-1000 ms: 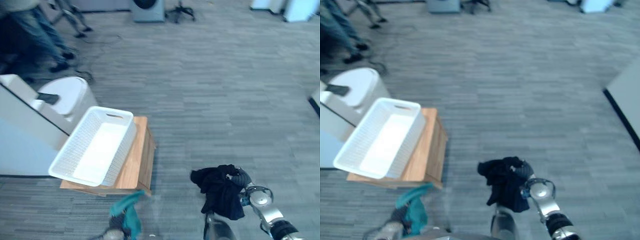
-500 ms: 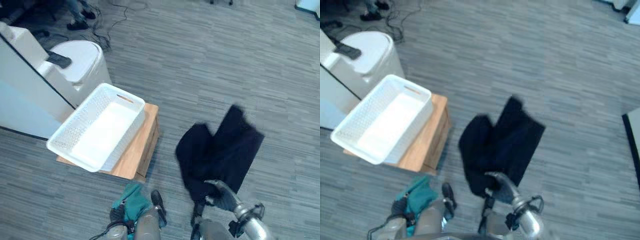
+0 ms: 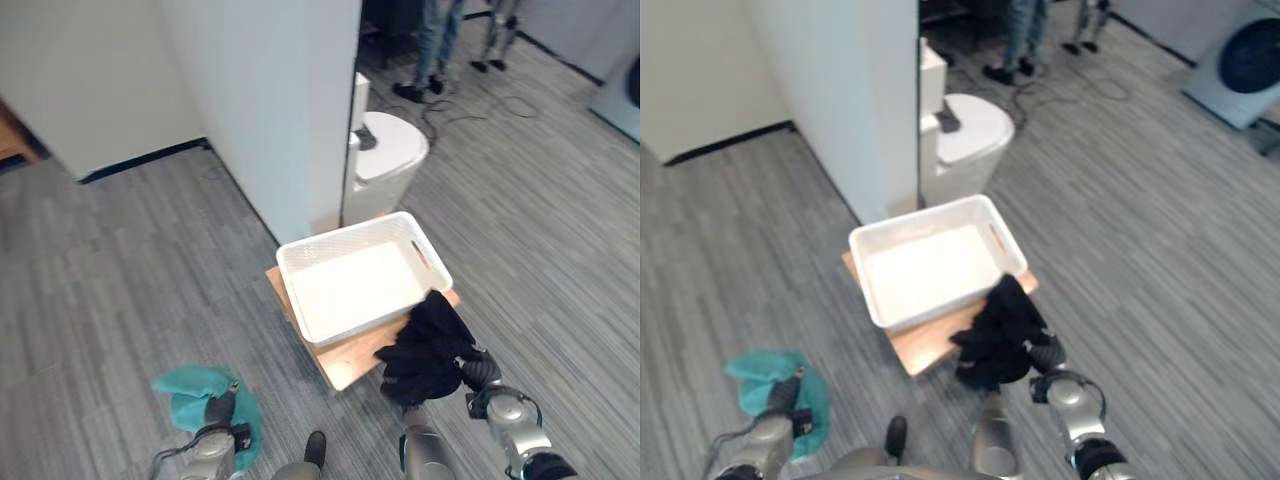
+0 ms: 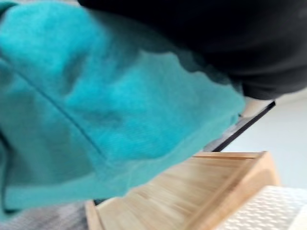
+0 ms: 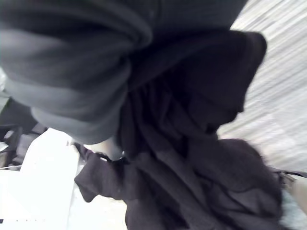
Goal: Tidy up the quilt and then pick up the clothes from the bed and put them into the laundry hamper.
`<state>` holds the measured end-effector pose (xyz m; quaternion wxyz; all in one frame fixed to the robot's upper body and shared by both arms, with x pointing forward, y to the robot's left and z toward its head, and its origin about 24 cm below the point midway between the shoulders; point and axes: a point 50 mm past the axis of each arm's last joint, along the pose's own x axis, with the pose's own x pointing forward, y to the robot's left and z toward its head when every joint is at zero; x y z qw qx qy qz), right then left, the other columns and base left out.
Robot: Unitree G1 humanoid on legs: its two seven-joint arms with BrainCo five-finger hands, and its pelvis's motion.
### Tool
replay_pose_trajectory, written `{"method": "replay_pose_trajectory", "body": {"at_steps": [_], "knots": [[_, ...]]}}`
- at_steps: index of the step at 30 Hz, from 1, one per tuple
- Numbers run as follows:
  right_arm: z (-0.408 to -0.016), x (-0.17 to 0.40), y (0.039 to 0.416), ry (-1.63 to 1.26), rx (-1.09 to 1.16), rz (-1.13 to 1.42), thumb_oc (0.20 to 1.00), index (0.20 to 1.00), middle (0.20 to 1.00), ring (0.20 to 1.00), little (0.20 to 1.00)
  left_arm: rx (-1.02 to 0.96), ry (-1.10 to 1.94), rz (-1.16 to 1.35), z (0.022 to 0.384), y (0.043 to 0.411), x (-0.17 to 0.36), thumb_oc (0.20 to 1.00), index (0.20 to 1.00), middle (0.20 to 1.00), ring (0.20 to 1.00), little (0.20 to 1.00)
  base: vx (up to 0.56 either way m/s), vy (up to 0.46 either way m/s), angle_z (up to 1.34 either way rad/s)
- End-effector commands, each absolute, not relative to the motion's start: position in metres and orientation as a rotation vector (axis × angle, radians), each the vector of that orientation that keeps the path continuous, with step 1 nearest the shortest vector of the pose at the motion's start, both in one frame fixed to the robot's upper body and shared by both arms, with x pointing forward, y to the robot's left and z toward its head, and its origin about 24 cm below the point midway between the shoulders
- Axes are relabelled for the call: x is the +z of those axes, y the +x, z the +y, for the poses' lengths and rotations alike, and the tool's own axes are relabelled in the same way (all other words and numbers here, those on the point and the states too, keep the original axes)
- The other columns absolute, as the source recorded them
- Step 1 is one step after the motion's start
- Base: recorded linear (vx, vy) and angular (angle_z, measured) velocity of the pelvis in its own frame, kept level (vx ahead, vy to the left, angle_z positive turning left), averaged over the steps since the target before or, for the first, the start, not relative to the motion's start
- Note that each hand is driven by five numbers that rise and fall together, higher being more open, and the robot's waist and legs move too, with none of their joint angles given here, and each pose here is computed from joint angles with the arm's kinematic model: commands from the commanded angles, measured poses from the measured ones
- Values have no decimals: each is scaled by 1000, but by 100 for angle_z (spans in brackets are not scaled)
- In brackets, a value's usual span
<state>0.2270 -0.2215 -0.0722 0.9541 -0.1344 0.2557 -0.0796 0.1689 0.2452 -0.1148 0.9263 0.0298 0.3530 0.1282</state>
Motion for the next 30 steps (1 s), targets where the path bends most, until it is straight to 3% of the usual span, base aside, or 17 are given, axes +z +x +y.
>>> {"method": "replay_pose_trajectory", "body": {"at_steps": [1,7,9,14,18,22,30], "knots": [[-226,-43,257,-272,-193,376,200,200,200,200,200,259,117,645,263,183,-99,200,200,200,200,200,118,-476,112],[-218,-63,242,-266,-166,452,200,200,200,200,200,319,107,669,266,175,-104,200,200,200,200,200,69,-362,31],[-227,-63,239,-255,-209,446,200,200,200,200,200,309,180,614,243,194,-100,200,200,200,200,200,7,-213,-3],[-249,-48,246,-280,-273,392,200,200,200,200,200,232,135,600,219,200,-100,200,200,200,200,200,-115,-134,55],[-267,-6,265,-321,-318,229,200,200,200,200,200,184,171,523,243,216,-80,200,200,200,200,200,-4,-26,35],[-272,39,281,-420,-304,55,200,200,200,200,200,225,187,527,261,210,-76,200,200,200,200,200,-14,3,15],[-254,122,301,-502,-260,-289,200,200,200,200,200,244,233,531,272,207,-74,200,200,200,200,200,-10,-80,10]]}}
